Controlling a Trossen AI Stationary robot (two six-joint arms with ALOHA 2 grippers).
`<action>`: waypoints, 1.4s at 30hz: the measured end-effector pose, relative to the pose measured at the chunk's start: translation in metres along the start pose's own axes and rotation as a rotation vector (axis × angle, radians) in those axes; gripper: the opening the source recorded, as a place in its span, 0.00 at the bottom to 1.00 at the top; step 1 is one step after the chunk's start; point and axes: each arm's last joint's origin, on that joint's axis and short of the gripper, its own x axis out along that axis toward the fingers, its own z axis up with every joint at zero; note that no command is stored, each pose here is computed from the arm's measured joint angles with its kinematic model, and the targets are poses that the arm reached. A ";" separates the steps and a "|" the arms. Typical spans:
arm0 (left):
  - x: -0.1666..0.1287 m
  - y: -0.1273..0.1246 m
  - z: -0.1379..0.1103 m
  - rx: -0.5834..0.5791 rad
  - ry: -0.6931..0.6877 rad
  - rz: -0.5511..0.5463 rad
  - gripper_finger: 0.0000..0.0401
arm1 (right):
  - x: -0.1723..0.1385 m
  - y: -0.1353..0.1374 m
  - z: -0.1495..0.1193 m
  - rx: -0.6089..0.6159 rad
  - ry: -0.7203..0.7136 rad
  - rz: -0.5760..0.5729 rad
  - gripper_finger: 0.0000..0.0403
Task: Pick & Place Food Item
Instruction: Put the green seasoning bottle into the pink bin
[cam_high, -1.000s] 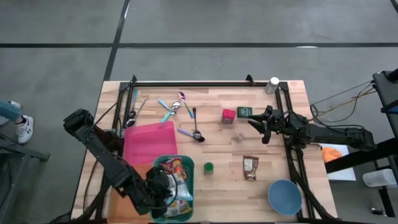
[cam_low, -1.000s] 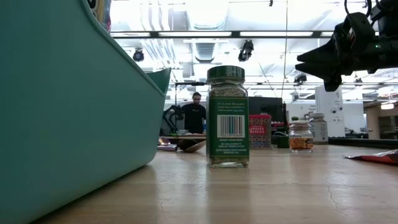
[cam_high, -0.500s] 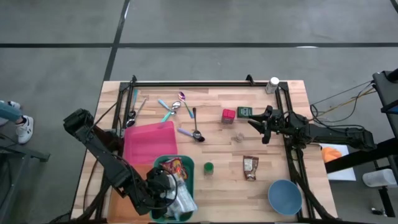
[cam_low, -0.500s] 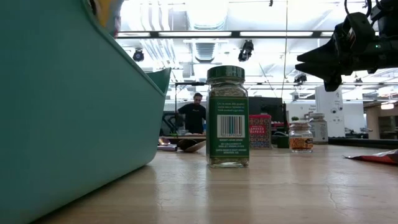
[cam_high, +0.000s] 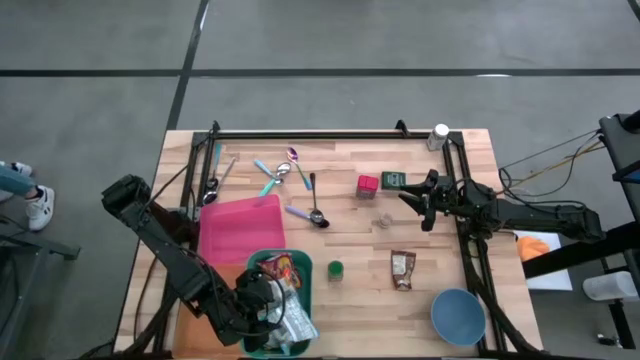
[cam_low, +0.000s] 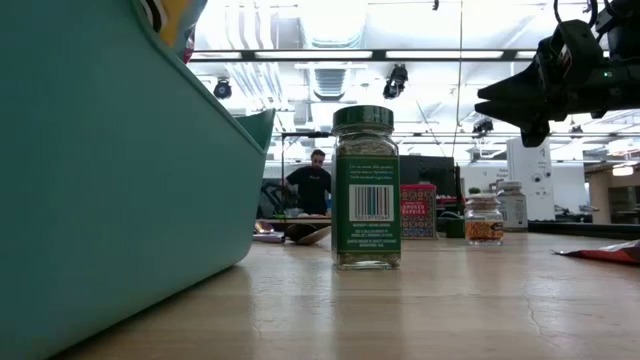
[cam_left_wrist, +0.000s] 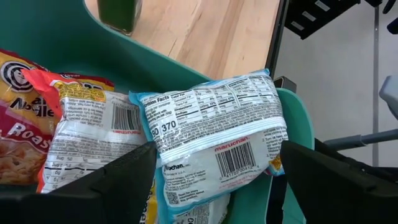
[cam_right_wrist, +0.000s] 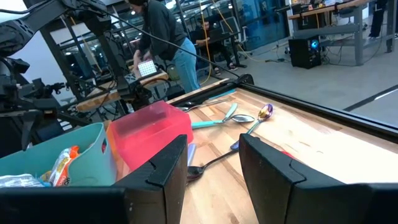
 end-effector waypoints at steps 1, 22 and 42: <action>0.000 0.000 0.000 0.000 0.000 0.001 0.86 | 0.000 0.000 0.000 0.000 0.000 0.000 0.35; -0.009 0.013 0.028 0.006 -0.093 0.028 0.86 | 0.000 0.000 0.000 0.000 0.000 0.000 0.35; -0.060 0.084 0.107 0.114 -0.388 0.339 0.86 | 0.000 0.000 0.000 0.000 0.000 0.000 0.35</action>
